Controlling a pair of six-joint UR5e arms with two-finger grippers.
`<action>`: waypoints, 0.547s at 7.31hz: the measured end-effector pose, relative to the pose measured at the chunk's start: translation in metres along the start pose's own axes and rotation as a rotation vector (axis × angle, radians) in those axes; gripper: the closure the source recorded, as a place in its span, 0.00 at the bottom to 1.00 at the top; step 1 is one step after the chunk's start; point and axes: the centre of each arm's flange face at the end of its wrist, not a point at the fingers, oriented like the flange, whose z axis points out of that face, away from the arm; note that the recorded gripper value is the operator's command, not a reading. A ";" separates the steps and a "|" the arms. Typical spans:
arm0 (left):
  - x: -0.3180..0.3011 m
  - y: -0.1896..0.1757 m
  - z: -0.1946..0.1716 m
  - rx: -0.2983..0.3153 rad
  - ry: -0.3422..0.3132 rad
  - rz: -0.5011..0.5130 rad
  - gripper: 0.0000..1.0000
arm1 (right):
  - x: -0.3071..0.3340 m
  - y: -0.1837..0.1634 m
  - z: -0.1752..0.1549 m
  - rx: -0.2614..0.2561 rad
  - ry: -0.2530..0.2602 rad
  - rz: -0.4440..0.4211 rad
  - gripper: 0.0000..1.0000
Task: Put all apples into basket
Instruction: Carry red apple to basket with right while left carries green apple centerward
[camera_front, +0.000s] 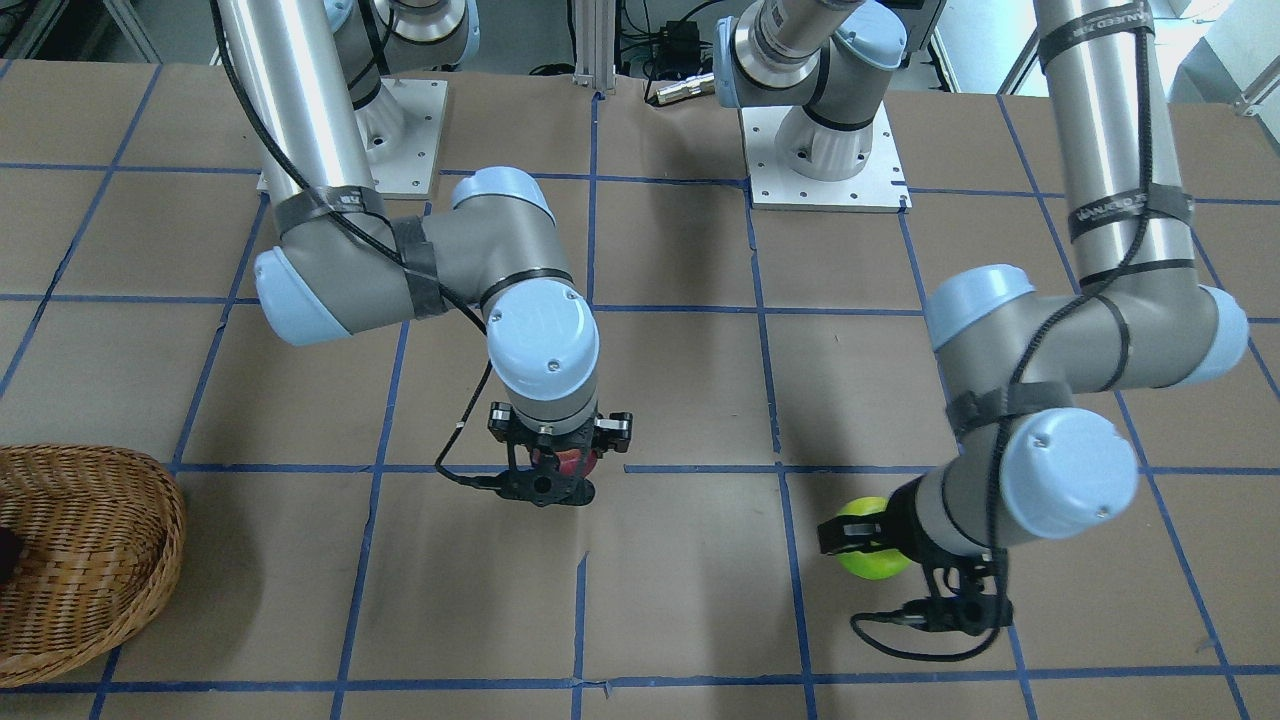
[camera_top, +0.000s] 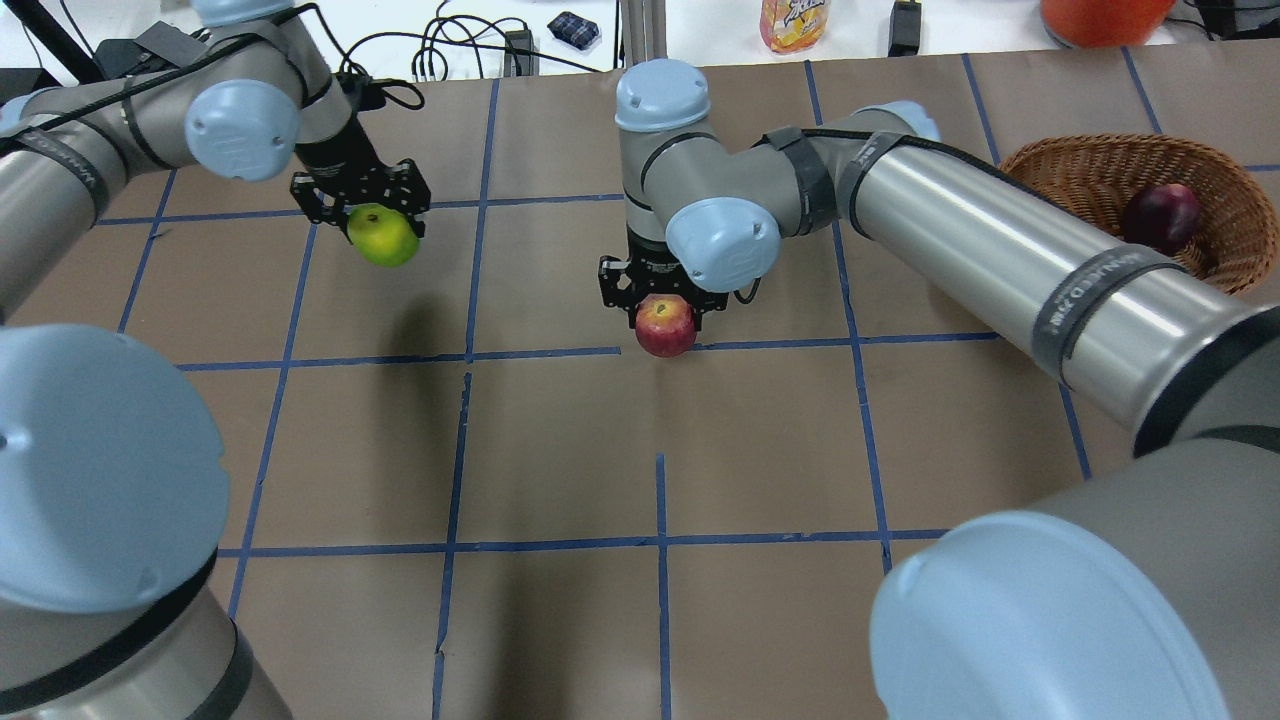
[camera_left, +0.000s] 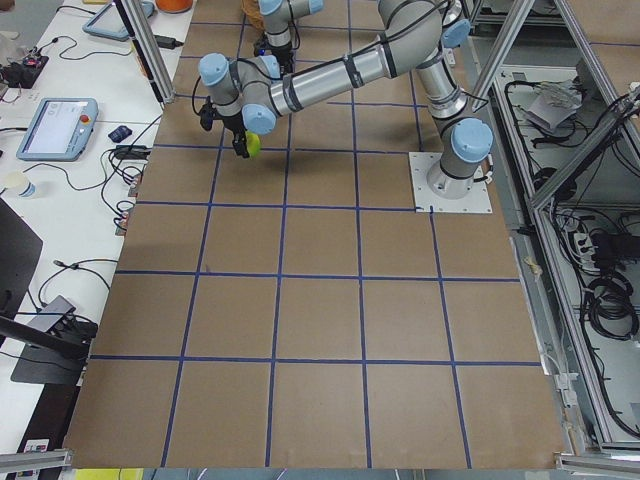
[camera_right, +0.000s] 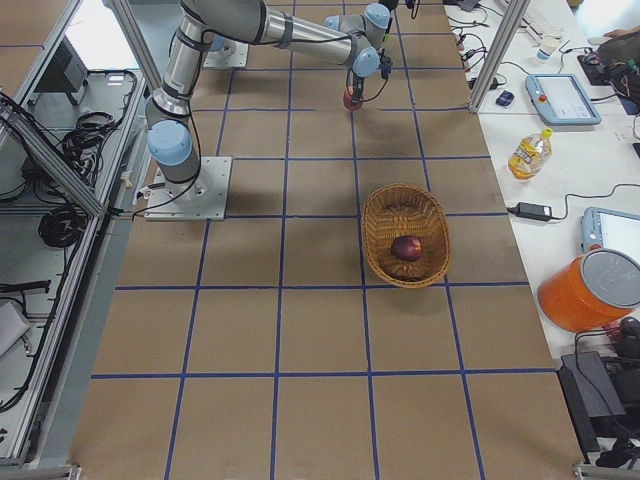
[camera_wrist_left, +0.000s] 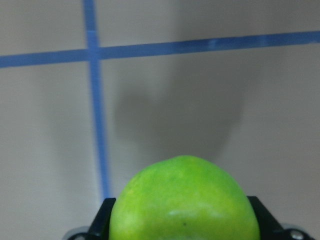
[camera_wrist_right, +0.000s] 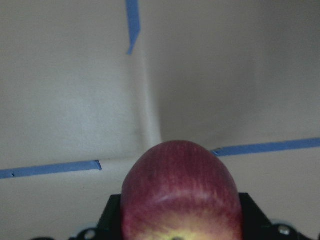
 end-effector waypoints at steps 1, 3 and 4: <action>0.061 0.023 0.000 0.004 -0.004 -0.036 1.00 | 0.046 -0.007 -0.034 -0.012 0.006 0.017 1.00; 0.184 0.086 0.018 -0.010 -0.027 -0.046 0.79 | 0.167 -0.021 -0.098 -0.026 0.004 -0.002 1.00; 0.219 0.106 0.037 -0.017 -0.039 -0.033 0.52 | 0.228 -0.028 -0.113 -0.025 0.016 -0.022 1.00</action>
